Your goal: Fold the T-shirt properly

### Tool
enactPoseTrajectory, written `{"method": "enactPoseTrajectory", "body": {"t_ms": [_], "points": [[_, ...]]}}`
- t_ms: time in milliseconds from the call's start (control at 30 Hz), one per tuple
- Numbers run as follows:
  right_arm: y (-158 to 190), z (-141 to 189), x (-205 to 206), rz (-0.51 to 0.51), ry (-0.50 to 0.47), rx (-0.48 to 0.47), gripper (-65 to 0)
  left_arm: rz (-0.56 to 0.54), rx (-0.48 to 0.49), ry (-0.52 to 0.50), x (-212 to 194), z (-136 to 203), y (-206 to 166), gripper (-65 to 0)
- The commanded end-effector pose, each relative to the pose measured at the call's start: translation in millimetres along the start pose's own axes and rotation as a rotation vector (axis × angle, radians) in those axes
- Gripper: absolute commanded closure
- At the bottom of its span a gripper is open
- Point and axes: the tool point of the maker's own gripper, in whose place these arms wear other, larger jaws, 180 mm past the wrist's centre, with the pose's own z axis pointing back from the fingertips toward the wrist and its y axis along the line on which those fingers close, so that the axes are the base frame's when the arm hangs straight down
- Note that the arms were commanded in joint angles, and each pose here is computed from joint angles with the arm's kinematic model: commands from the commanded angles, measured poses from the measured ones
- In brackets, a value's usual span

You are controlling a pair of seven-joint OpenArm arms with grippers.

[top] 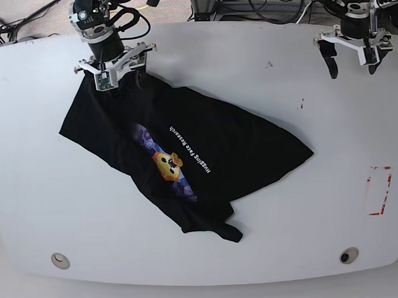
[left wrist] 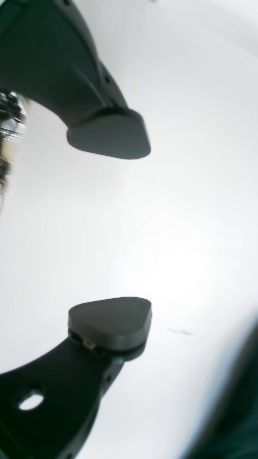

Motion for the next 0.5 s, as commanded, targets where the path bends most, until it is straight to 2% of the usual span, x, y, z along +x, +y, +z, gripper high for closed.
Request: {"method": "enactPoseTrajectory", "body": {"t_ms": [0, 100, 467], "points": [[7, -10, 21, 0.026, -0.036, 0.032, -43.4, -0.021, 0.001, -0.009, 10, -3, 5, -57.1], [9, -25, 40, 0.047, -0.042, 0.042, -45.5, -0.037, -0.001, -0.007, 17, -10, 7, -57.2], [-7, -90, 112, 0.097, -0.066, 0.035, -42.3, -0.057, 0.02, -0.032, 28, -14, 18, -56.9]]}}
